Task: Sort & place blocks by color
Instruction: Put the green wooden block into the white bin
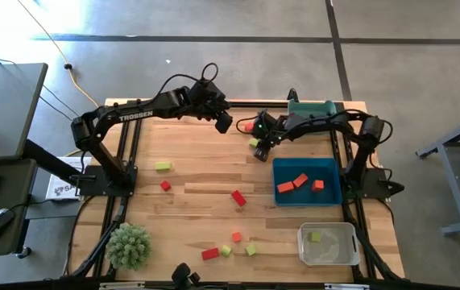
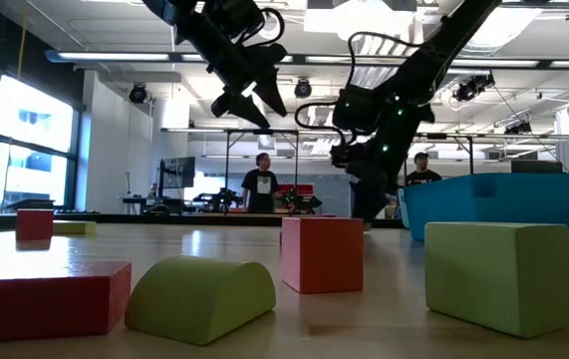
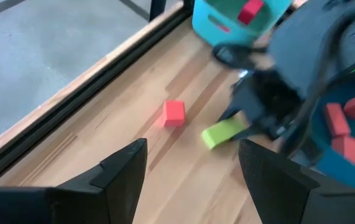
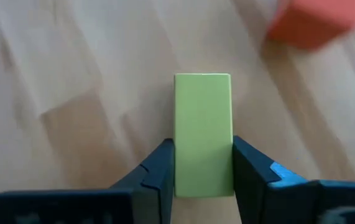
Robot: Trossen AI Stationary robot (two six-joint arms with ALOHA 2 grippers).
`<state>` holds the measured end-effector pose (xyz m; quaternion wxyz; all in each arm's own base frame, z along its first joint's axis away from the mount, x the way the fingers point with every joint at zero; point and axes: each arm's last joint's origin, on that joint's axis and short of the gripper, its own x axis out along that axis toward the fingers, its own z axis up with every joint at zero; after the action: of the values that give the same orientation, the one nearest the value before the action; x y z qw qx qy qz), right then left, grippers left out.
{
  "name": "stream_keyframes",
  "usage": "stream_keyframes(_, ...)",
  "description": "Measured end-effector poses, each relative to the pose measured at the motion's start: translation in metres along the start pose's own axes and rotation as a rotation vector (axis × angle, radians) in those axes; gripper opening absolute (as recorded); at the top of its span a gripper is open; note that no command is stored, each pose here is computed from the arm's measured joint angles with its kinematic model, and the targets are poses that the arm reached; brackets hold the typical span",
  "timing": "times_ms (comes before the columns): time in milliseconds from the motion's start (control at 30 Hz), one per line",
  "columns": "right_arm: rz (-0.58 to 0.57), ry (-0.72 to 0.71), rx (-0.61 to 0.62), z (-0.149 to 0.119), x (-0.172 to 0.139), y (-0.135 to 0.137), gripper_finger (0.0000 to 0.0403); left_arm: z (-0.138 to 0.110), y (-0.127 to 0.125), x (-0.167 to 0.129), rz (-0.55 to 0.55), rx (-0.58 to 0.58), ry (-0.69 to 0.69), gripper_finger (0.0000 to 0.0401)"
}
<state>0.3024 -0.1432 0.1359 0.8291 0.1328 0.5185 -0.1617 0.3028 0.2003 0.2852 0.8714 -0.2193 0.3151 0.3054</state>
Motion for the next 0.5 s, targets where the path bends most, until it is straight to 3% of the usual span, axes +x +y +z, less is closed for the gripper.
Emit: stream_keyframes(500,0.033,-0.063,0.208,-0.004,-0.094,0.049,0.0097,-0.006,-0.001,0.0,0.004,0.118,0.061,0.0243)
